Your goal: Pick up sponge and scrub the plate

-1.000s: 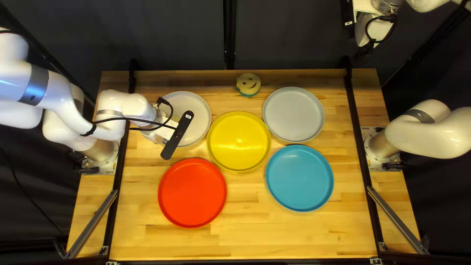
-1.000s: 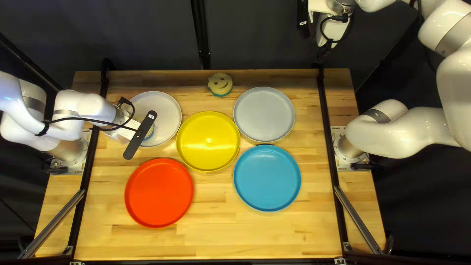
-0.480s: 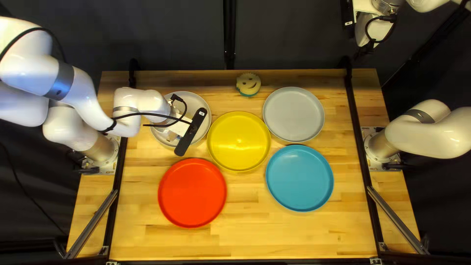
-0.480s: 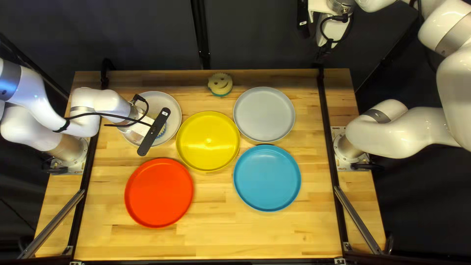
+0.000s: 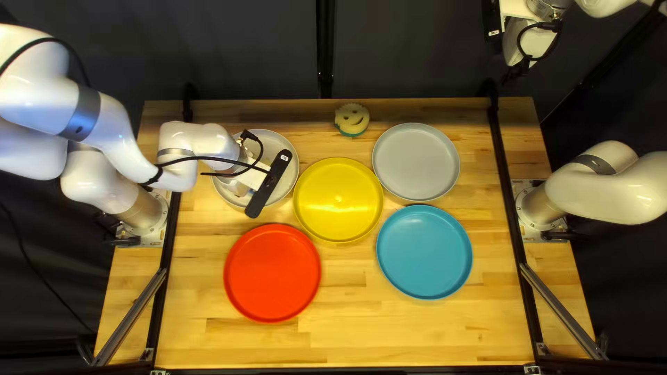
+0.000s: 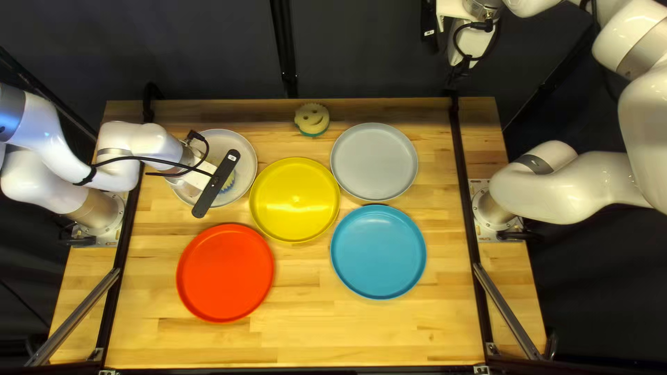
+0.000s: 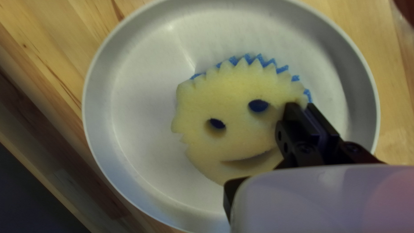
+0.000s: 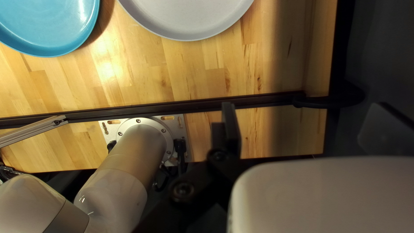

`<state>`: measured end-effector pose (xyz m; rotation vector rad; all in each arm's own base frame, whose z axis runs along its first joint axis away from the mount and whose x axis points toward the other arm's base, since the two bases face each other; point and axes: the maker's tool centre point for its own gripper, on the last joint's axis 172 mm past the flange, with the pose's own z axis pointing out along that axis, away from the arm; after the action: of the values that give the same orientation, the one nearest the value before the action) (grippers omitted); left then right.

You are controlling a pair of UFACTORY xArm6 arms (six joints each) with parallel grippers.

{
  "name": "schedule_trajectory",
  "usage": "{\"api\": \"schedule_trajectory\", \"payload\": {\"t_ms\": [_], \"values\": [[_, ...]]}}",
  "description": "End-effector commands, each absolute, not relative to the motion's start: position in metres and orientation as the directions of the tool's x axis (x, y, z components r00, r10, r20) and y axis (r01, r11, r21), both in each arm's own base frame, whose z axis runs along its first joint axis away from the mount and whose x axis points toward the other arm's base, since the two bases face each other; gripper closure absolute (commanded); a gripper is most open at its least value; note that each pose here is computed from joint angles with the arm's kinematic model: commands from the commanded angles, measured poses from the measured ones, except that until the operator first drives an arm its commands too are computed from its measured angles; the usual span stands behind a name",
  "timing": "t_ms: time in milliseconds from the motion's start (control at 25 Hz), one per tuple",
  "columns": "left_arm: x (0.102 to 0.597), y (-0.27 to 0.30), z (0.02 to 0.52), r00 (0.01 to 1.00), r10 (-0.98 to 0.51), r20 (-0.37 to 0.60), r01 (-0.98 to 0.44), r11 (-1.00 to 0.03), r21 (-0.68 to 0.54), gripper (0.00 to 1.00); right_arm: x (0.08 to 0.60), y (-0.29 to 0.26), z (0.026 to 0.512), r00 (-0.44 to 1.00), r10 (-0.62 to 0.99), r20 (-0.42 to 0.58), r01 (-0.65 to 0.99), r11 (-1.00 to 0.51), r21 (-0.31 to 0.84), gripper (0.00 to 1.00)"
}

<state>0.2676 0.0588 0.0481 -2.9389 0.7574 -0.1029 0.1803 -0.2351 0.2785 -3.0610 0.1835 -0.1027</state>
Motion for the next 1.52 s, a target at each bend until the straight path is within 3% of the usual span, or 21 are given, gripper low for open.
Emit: {"api": "schedule_trajectory", "payload": {"t_ms": [40,240,1000,1520], "values": [[0.249,0.06,0.044,0.884,-0.467,0.03,-0.462,-0.881,-0.103,1.0,0.18,-0.235,0.278,0.991,-0.122,0.062,-0.117,-0.99,-0.077,0.0],[0.247,0.059,0.037,0.886,-0.462,0.026,-0.458,-0.884,-0.09,1.0,0.18,-0.235,0.278,0.991,-0.122,0.062,-0.117,-0.99,-0.077,0.0],[0.322,0.075,0.046,0.865,-0.497,0.064,-0.489,-0.865,-0.116,1.0,0.18,-0.235,0.278,0.991,-0.122,0.062,-0.117,-0.99,-0.077,0.0],[0.255,0.08,0.051,0.895,-0.439,0.081,-0.434,-0.898,-0.073,1.0,0.18,-0.235,0.278,0.991,-0.122,0.062,-0.117,-0.99,-0.077,0.0]]}}
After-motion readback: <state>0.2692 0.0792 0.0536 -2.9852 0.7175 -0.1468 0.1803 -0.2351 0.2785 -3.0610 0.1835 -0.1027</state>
